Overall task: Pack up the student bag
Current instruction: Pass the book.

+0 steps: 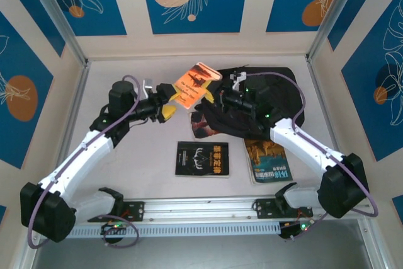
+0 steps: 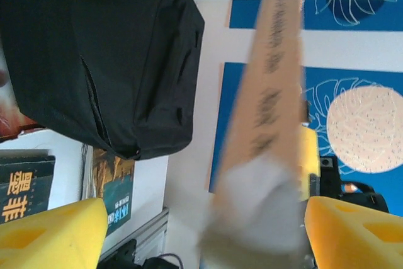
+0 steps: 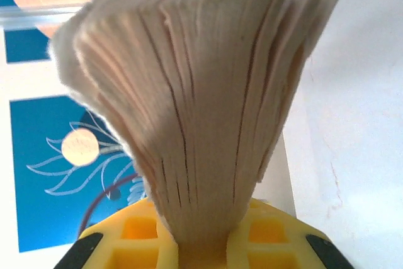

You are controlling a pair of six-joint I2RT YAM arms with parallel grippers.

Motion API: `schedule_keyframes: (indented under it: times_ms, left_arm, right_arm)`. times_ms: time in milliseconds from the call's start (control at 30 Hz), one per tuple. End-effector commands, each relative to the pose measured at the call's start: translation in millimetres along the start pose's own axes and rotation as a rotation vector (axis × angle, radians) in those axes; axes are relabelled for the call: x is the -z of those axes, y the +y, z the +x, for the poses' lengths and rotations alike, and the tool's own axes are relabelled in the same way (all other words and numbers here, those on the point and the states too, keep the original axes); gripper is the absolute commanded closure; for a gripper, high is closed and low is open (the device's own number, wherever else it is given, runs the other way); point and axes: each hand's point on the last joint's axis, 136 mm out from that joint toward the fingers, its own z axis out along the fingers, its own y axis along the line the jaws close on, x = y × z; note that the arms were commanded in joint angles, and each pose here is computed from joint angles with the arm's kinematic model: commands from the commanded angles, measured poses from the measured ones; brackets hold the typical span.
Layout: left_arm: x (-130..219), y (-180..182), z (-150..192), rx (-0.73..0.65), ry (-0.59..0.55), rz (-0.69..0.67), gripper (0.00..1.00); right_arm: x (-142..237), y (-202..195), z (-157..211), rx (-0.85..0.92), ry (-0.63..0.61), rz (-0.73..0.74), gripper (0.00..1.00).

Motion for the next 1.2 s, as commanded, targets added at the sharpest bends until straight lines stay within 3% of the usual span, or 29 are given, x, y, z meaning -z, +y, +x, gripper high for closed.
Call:
schedule_keyframes:
  times_ms: [0, 167, 500, 800, 967, 1067, 1100, 1167]
  left_arm:
    - [-3, -27, -9, -0.001, -0.104, 0.086, 0.19]
    - [-6, -42, -7, -0.044, -0.132, 0.139, 0.2]
    - [-12, -37, -13, -0.018, -0.156, 0.161, 0.31]
    - [-19, -38, -14, -0.013, -0.143, 0.174, 0.69]
    - [-18, -35, -13, -0.021, -0.143, 0.159, 0.96]
    - [-16, -30, -12, -0.039, -0.149, 0.121, 1.0]
    - [-14, -27, -11, -0.051, -0.149, 0.098, 1.0]
    - [-9, -16, -9, -0.079, -0.146, 0.015, 1.0]
  right_arm:
    - [-3, 24, -19, -0.04, -0.124, -0.073, 1.0]
    - [-11, 28, -15, -0.07, -0.118, -0.082, 1.0]
    - [-9, 25, -7, -0.101, -0.109, -0.08, 1.0]
    - [-12, 22, 0, -0.094, -0.096, -0.073, 1.0]
    - [-11, 19, 2, -0.09, -0.086, -0.069, 1.0]
    - [-7, 11, 2, -0.056, -0.086, -0.017, 1.0]
    - [-4, 5, 1, -0.04, -0.091, 0.024, 0.91]
    - [9, -11, 0, 0.007, -0.115, 0.155, 0.64]
